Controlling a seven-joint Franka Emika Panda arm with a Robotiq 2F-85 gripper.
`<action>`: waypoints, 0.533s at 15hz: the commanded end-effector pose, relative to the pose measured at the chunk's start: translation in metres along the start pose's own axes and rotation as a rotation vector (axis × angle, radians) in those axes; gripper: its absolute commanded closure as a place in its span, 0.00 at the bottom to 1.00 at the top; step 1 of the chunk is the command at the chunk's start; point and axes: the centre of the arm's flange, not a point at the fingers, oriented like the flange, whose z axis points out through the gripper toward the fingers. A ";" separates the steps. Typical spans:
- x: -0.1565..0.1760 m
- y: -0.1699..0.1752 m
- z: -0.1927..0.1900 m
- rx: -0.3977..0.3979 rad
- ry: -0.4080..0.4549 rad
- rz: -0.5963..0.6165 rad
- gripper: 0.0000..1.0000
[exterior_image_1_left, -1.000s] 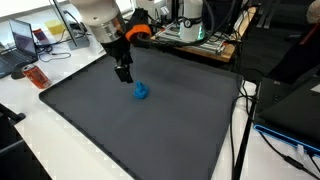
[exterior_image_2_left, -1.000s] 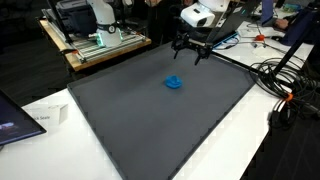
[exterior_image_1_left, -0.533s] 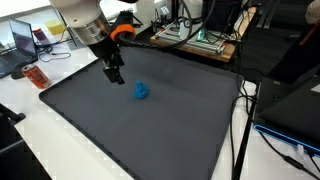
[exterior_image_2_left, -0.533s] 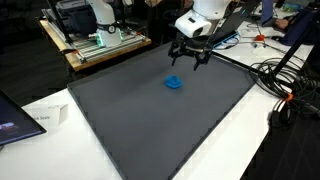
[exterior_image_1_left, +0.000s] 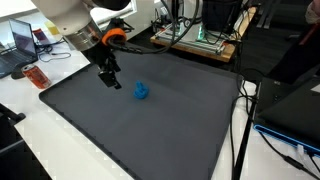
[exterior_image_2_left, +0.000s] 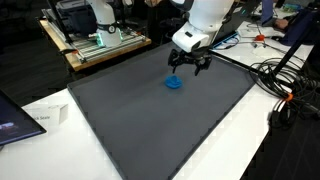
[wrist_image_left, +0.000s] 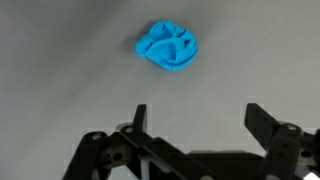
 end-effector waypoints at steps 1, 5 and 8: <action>0.018 -0.006 0.005 0.052 -0.054 -0.057 0.00; 0.029 -0.002 0.019 0.087 -0.104 -0.107 0.00; 0.037 0.000 0.031 0.099 -0.138 -0.113 0.00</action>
